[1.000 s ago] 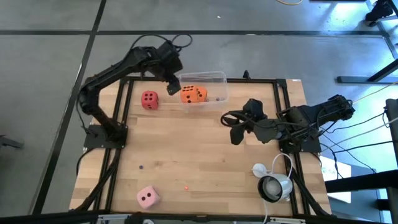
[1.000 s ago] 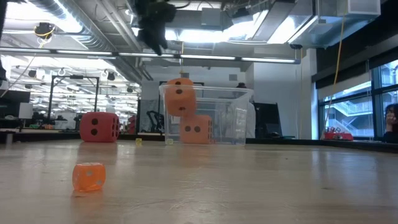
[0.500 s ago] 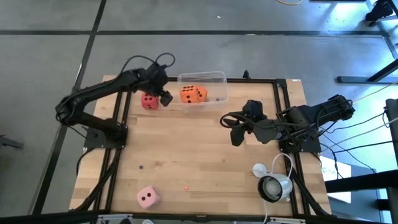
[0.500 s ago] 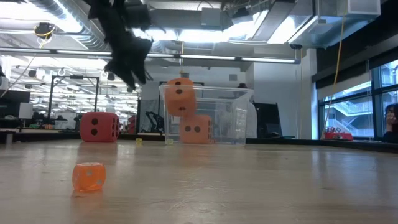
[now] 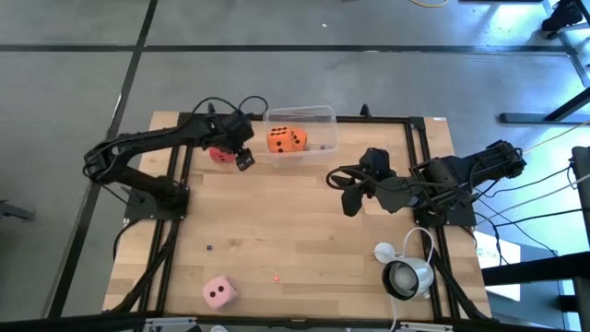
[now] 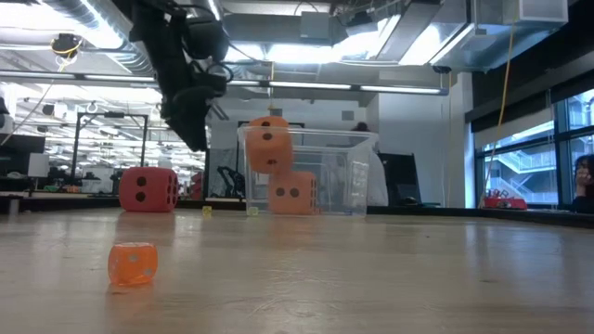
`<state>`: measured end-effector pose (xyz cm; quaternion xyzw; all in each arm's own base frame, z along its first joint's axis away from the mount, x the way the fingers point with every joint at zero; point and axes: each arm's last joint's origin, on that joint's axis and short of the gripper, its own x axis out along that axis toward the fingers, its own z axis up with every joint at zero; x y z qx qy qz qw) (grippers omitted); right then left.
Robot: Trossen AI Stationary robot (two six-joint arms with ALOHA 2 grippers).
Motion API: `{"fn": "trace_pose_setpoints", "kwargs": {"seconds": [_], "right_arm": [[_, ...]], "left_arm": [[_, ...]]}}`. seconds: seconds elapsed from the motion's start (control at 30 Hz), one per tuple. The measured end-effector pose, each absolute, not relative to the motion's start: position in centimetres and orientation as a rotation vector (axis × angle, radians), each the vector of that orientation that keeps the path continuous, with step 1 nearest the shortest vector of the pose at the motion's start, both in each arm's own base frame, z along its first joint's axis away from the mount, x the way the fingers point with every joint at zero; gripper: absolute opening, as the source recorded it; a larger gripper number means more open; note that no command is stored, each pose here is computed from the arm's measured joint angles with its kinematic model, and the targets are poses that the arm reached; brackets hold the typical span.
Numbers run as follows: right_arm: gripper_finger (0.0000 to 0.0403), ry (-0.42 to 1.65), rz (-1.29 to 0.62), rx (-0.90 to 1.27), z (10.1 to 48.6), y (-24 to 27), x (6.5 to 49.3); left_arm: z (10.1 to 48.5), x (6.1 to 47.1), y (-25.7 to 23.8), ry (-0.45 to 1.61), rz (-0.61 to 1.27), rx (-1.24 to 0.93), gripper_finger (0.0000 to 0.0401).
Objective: Pick & Place Dice
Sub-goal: Adjust the transparent bin
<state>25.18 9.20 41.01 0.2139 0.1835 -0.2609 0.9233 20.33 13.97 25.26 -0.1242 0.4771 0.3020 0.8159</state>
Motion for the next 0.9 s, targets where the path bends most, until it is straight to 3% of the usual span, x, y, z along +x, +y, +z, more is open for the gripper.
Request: {"fn": "trace_pose_setpoints", "kwargs": {"seconds": [0.53,0.9], "right_arm": [[0.0173,0.366,-0.533,0.450,41.1,9.2,25.2],[0.0173,0.360,-0.537,0.472,41.1,9.2,25.2]], "left_arm": [[19.7,24.5,14.7,1.161,0.459,-0.230,0.0251],[18.8,24.8,15.0,1.201,0.425,-0.193,0.0251]]}}
